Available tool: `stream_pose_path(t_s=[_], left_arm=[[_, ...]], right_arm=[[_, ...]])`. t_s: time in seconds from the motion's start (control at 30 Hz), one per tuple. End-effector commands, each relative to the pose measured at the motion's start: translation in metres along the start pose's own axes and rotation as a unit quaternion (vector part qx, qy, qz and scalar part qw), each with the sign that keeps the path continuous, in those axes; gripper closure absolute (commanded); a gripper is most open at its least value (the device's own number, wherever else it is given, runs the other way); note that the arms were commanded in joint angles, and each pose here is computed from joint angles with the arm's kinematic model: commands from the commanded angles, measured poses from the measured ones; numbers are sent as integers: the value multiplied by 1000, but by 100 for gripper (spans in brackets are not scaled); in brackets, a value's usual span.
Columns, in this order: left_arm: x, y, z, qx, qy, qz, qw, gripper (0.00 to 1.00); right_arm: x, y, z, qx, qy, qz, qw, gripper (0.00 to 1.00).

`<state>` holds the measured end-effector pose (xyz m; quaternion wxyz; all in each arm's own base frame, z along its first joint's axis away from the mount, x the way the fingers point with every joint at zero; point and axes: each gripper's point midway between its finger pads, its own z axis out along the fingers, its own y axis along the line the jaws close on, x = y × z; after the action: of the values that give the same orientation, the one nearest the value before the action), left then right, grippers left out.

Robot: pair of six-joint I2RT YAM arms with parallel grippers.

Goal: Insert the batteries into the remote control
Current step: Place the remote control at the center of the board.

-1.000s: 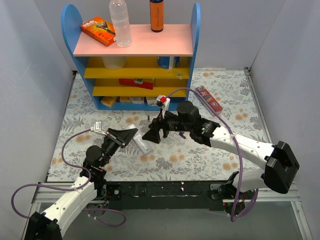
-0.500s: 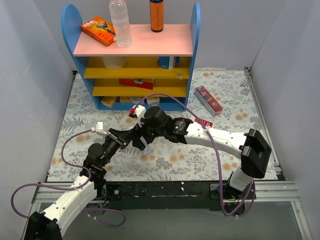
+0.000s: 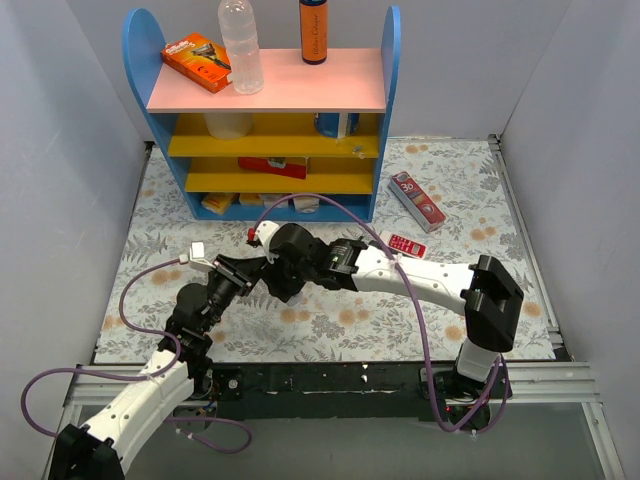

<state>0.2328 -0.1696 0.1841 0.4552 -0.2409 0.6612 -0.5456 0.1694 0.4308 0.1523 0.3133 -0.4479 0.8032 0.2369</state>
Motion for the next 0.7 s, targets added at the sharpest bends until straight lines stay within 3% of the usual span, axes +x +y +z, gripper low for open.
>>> stream_pose_path(t_s=[0.0, 0.2, 0.23, 0.33, 0.5, 0.67], left_arm=[[-9, -16, 3, 10, -13, 7, 1000, 68], [-18, -21, 1, 0, -26, 44, 999, 28], [-21, -23, 0, -7, -29, 53, 998, 17], [-37, -33, -3, -21, -55, 91, 994, 2], [-69, -51, -17, -49, -111, 165, 979, 2], [-105, -80, -43, -64, -170, 258, 949, 2]], right_arm=[[-13, -2, -2, 18, -5, -19, 1000, 64], [-1, -10, -4, 38, 12, -18, 999, 80], [2, -12, -4, 42, 14, -17, 999, 80], [18, -24, -7, 62, 31, -10, 998, 82], [52, -59, -16, 102, 62, 23, 993, 83], [117, -99, -28, 135, 112, 98, 980, 84]])
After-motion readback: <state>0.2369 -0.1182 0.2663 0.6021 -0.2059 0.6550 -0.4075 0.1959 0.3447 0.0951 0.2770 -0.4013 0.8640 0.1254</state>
